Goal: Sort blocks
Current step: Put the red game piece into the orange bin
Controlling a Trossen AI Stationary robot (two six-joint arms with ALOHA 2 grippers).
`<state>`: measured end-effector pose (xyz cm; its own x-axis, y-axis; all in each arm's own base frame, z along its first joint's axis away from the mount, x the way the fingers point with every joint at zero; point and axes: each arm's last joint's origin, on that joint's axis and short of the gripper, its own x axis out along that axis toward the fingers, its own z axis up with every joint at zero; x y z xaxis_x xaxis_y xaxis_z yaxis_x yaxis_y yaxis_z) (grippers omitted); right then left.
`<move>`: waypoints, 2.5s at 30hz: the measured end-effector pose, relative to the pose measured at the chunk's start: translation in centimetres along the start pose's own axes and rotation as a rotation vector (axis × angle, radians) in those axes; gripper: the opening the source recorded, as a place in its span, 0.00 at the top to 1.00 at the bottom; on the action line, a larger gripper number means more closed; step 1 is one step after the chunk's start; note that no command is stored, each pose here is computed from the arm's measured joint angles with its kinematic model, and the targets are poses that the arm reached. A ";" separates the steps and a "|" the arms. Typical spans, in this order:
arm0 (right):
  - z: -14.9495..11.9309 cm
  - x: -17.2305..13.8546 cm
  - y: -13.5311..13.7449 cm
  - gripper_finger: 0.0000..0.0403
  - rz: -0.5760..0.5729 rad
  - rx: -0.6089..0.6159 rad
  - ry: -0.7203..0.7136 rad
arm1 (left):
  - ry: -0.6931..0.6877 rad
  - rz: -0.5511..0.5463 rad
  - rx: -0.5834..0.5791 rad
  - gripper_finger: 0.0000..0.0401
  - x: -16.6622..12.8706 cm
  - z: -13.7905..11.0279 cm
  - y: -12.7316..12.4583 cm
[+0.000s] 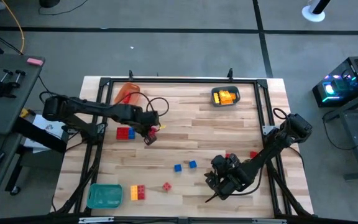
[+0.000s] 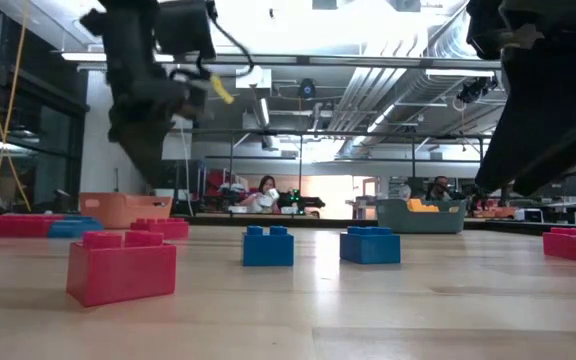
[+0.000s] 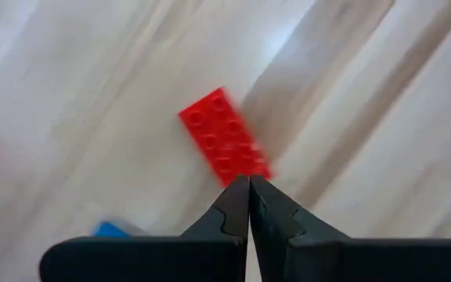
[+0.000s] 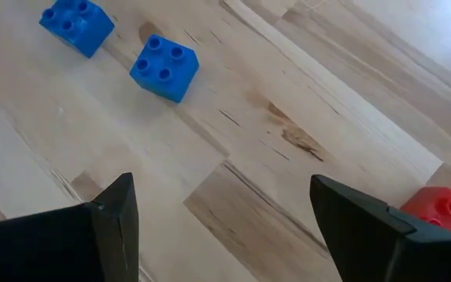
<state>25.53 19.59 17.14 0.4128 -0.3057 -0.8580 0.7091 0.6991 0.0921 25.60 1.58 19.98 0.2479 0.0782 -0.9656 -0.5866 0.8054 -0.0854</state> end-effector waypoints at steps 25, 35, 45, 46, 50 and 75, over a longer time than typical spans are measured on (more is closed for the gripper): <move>-0.1 0.0 0.4 0.36 0.039 0.018 0.054 | -0.049 0.145 -0.243 0.32 3.5 0.2 -1.5; 0.0 0.1 0.4 0.36 0.038 0.001 0.059 | 0.033 0.211 -0.326 0.30 7.3 0.4 -1.5; 0.0 0.1 0.4 0.36 0.039 0.003 0.066 | 0.115 0.142 -0.182 0.75 6.5 0.1 -1.3; 0.0 0.1 0.4 0.36 0.041 0.004 0.068 | 0.141 0.134 -0.160 0.78 5.8 -0.1 -0.9; 0.0 0.1 0.6 0.36 0.065 0.018 0.086 | -0.001 0.129 -0.189 0.77 1.5 1.0 1.3; 3.9 2.1 1.0 0.36 0.112 0.287 0.067 | 0.024 0.401 -0.394 0.66 -1.2 3.0 17.8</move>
<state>29.31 17.10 17.43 0.4657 -0.1869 -0.8650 0.7975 0.5123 0.3187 17.15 17.59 20.37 -0.0688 0.3163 -0.9461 -0.8761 0.4344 0.2090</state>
